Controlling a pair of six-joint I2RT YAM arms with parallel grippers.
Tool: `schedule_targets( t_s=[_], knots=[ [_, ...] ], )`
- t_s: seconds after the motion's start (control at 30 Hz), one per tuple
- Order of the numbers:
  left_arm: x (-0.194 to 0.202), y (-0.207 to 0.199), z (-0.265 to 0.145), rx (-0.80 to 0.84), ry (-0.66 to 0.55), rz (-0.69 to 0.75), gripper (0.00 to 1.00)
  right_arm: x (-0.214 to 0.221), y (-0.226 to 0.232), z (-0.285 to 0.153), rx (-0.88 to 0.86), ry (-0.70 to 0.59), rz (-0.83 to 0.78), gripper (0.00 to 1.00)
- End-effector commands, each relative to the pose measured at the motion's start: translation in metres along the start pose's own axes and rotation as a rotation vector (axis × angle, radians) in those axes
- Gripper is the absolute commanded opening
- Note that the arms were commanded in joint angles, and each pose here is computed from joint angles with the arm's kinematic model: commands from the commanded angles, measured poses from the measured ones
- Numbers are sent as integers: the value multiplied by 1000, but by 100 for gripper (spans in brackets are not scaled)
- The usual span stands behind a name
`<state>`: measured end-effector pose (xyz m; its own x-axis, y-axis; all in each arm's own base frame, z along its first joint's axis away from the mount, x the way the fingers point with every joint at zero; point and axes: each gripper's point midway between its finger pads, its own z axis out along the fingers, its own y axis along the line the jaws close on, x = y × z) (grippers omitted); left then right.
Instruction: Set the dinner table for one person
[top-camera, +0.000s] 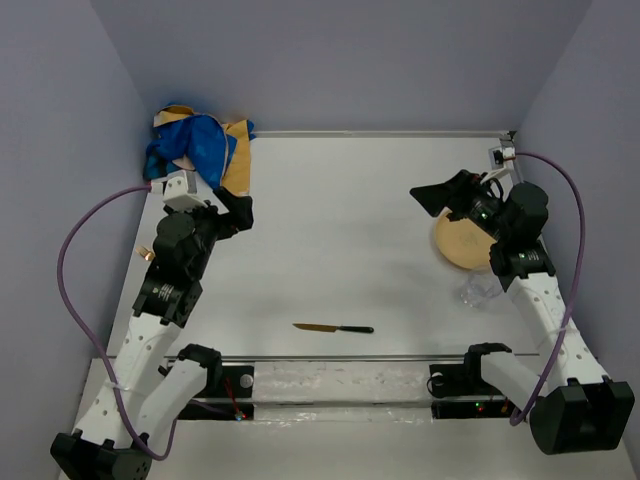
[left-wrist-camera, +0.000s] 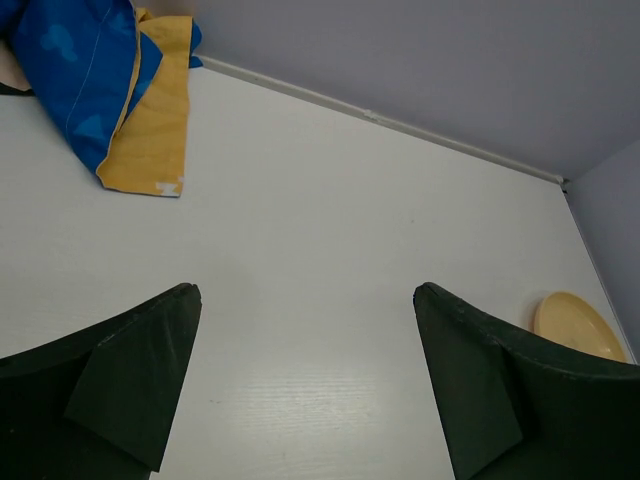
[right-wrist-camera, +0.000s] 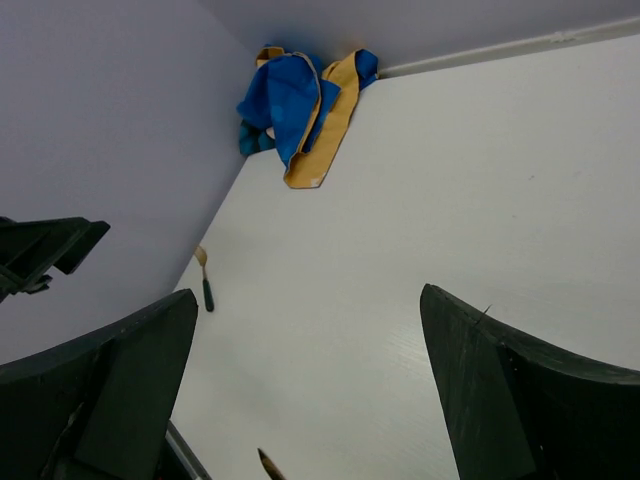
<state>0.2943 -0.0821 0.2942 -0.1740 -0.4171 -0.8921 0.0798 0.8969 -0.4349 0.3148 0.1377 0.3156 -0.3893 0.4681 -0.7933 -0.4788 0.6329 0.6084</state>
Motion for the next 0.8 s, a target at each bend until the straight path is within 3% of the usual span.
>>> schedule_targets(
  t_s=[0.0, 0.17, 0.37, 0.5, 0.77],
  knots=[
    [-22, -8, -2, 14, -63, -14, 99, -6, 12, -2, -52, -32, -33, 98],
    [-28, 4, 4, -43, -104, -34, 99, -2, 9, 0, -47, -28, -38, 98],
    [-49, 51, 63, -152, -130, -181, 99, 14, 1, 8, -38, 2, -20, 98],
    [-44, 140, 108, -423, -128, -299, 99, 34, -6, 18, -17, 42, -22, 98],
    [-33, 233, 158, -658, -157, -330, 95, 69, 3, 36, -41, 131, -40, 97]
  ],
)
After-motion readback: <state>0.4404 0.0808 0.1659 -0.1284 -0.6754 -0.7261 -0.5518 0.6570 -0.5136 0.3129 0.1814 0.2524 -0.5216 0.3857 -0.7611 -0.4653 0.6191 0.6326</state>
